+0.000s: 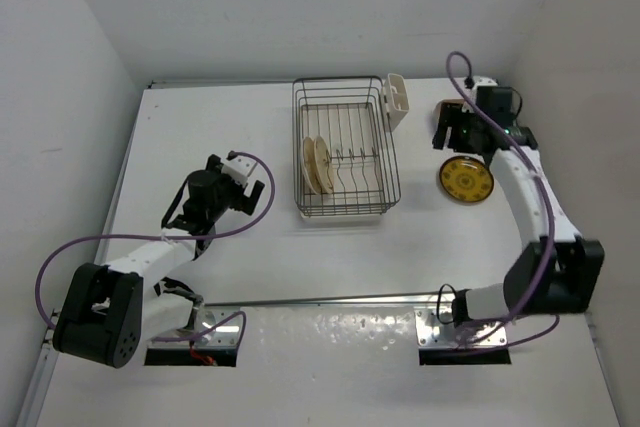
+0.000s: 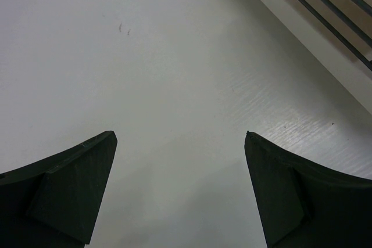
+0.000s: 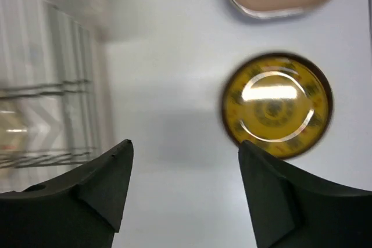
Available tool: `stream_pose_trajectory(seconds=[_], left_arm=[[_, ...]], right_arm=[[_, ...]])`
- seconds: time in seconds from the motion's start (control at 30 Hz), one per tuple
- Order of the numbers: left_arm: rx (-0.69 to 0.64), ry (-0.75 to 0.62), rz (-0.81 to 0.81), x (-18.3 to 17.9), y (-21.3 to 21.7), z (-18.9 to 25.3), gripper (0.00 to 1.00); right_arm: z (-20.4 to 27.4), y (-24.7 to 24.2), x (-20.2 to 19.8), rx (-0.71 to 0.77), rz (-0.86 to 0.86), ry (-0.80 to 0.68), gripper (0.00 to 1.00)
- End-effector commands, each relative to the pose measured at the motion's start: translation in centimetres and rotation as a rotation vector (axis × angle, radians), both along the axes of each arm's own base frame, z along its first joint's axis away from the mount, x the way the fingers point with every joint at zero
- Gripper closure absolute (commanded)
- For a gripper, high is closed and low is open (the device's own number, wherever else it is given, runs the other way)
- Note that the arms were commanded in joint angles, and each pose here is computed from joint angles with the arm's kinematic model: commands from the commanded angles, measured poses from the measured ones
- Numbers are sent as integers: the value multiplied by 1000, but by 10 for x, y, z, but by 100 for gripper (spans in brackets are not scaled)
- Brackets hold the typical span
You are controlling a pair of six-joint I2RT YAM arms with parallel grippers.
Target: Unload the plates from the dish rack
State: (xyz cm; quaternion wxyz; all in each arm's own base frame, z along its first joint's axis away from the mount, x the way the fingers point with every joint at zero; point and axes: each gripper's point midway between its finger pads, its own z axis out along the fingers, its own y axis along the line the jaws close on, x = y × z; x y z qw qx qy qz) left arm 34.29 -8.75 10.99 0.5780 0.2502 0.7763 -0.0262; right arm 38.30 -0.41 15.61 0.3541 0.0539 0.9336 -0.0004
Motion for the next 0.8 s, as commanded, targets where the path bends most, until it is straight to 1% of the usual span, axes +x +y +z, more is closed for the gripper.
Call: stream_pose_trajectory(seconds=[0.0, 0.03, 0.07, 0.1, 0.13, 0.17, 0.2, 0.23, 0.27, 0.3, 0.33, 0.37, 0.4, 0.43, 0.47, 0.5, 0.53, 0.57, 0.6, 0.77], left_arm=[[-3, -76, 26, 12, 4, 22, 1], [-5, -80, 39, 13, 6, 23, 3], [-14, -85, 54, 14, 7, 25, 4], [-16, -96, 82, 16, 12, 29, 5], [-20, -98, 96, 17, 14, 30, 9], [-29, -106, 122, 19, 16, 36, 11], [-32, -112, 137, 21, 19, 40, 14], [-28, -118, 170, 23, 24, 44, 25], [-32, -144, 245, 28, 35, 60, 32], [-34, -165, 290, 29, 43, 70, 51], [-38, -200, 329, 30, 50, 85, 58], [-26, -243, 388, 32, 62, 103, 62], [-19, -267, 406, 32, 68, 113, 64], [-7, -311, 431, 31, 76, 132, 64], [-5, -325, 441, 30, 79, 138, 63], [-3, -330, 447, 28, 82, 141, 55], [4, -319, 439, 24, 82, 141, 51], [6, -307, 434, 22, 82, 138, 46], [11, -267, 417, 18, 80, 127, 45], [-22, -148, 406, 5, 75, 88, 42]], right_arm=[[75, 38, 2, 224, 146, -281, 30], [98, 49, 6, 256, 198, -375, 46], [115, 62, 1, 294, 244, -425, 88], [131, 83, -2, 341, 346, -452, 91], [135, 122, -12, 370, 467, -435, 91], [136, 142, -16, 360, 551, -421, 70], [138, 164, -9, 351, 613, -396, 59], [127, 200, -27, 344, 711, -307, 51], [123, 214, -27, 314, 745, -277, 43], [120, 236, -21, 288, 759, -250, 41], [121, 248, -18, 293, 765, -256, 40], [121, 256, -15, 314, 739, -259, 40], [119, 270, -11, 328, 737, -293, 43], [116, 272, -5, 324, 685, -308, 46], [111, 275, -4, 317, 676, -309, 47], [105, 284, -3, 315, 674, -306, 48], [101, 288, -2, 316, 661, -294, 48], [100, 294, -3, 321, 672, -281, 48], [88, 302, -4, 328, 684, -248, 49], [58, 321, -17, 348, 732, -179, 53]])
